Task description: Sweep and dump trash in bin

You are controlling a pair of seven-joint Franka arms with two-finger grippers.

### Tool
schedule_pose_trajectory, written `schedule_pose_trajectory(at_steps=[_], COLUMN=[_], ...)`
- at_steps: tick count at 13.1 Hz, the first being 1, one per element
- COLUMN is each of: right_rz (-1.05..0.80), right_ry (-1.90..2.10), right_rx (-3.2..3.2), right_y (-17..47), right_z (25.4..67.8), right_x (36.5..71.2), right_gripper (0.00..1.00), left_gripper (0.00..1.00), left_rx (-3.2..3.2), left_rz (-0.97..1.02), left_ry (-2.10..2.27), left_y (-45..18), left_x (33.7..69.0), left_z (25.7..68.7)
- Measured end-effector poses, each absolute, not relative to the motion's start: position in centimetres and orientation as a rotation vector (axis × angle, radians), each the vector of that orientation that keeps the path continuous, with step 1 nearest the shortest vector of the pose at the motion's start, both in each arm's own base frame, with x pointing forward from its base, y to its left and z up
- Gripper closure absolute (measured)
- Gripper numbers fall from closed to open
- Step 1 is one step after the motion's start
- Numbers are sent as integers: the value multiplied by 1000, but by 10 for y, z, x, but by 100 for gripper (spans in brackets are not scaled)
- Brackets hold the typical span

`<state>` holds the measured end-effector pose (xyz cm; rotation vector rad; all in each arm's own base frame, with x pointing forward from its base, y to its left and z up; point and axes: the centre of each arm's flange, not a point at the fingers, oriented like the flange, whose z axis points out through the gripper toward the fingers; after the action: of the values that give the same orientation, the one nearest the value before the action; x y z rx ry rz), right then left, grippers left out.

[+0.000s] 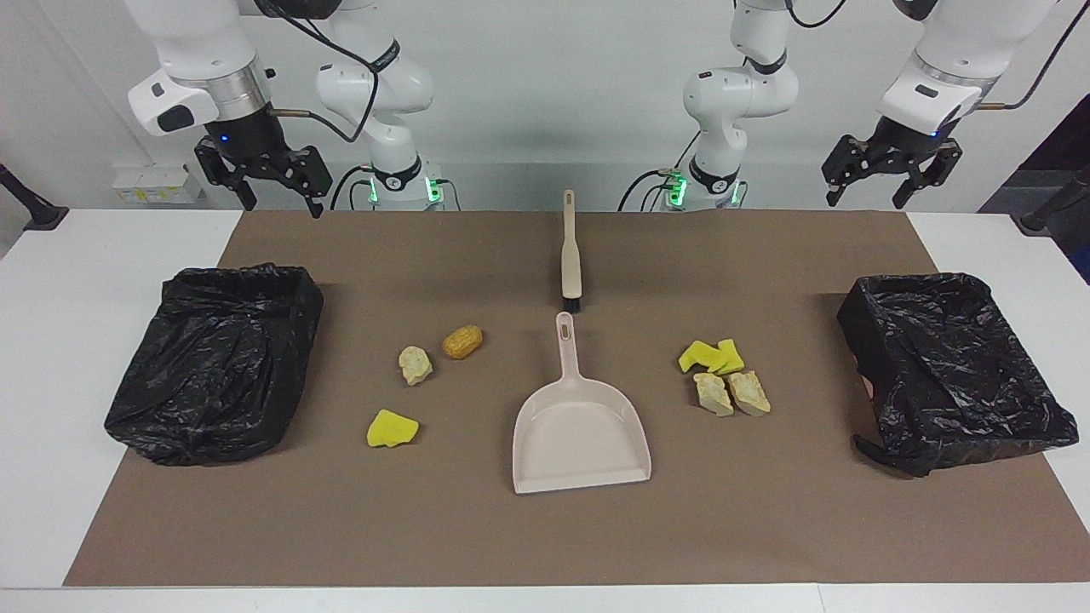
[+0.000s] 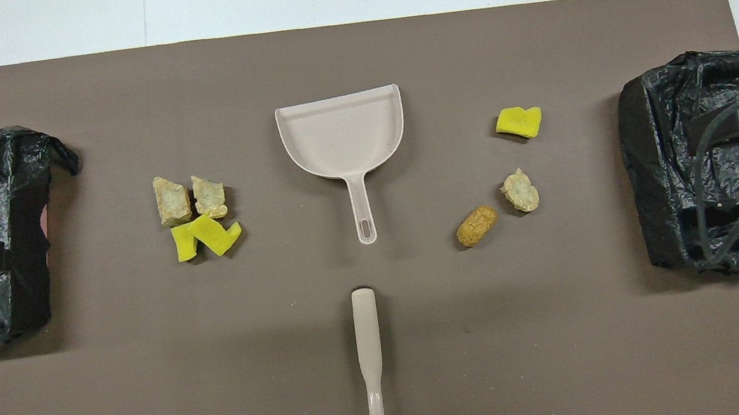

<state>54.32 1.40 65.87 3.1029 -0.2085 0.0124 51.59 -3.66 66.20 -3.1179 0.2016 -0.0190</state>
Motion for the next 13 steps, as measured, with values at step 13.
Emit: schedule_pose_trajectory(at_steps=[13], right_rz=[17], right_ry=[-213], right_rx=[3103], right_y=[13], right_z=[660], right_x=[542], right_gripper=[0], left_gripper=[0], left_rx=[-3114], left_rz=[83], left_ry=[349], left_y=[-111], left_x=[468], left_z=[628])
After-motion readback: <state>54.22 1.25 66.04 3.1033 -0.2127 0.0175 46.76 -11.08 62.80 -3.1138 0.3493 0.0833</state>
